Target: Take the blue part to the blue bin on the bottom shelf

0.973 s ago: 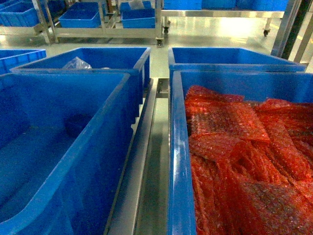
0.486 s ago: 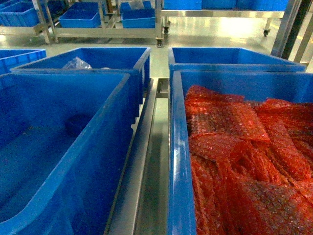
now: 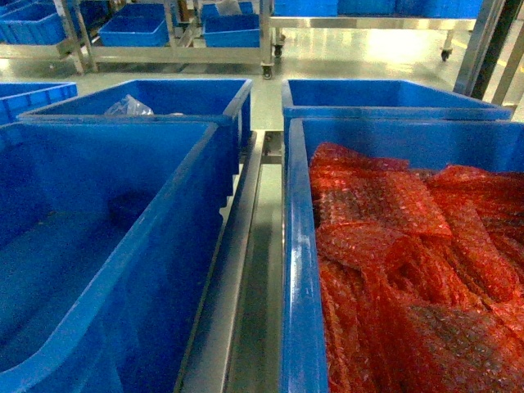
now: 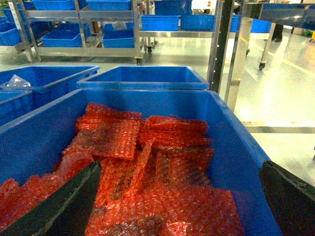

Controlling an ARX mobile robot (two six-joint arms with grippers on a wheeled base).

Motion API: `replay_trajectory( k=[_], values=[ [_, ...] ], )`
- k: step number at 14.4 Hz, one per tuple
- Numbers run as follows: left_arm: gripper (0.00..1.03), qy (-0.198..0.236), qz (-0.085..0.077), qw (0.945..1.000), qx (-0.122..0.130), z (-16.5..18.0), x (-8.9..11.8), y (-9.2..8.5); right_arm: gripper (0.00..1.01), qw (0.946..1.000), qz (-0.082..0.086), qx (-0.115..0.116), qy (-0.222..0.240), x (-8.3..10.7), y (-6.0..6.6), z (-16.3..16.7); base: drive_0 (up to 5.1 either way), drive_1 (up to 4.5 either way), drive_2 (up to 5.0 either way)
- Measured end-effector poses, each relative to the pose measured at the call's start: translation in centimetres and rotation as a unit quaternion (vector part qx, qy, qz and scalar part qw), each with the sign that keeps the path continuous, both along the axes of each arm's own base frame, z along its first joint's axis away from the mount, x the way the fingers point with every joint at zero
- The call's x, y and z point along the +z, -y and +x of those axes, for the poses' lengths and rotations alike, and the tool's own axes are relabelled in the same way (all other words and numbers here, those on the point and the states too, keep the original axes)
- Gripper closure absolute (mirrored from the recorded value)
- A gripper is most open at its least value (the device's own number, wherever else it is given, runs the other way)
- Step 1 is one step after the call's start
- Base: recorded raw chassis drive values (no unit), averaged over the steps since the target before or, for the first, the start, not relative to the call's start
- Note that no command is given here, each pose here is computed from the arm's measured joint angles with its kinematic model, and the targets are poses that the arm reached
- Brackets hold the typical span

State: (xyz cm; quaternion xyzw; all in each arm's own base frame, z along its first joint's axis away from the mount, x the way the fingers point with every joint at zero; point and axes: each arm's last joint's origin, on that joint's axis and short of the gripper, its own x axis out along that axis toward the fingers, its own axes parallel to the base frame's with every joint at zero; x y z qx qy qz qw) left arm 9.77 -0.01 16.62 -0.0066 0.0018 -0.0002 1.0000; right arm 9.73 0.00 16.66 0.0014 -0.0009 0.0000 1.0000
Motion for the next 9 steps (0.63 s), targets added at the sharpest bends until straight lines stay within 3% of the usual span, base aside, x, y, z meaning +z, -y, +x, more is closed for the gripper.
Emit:
replay_trajectory(
  k=[9],
  values=[
    [0.05,0.0,0.0,1.0,0.0,0.0,0.0,0.0,0.03,1.0,0.0,0.0,0.0,0.0,0.0,0.0,0.0,0.0,0.0]
  ],
)
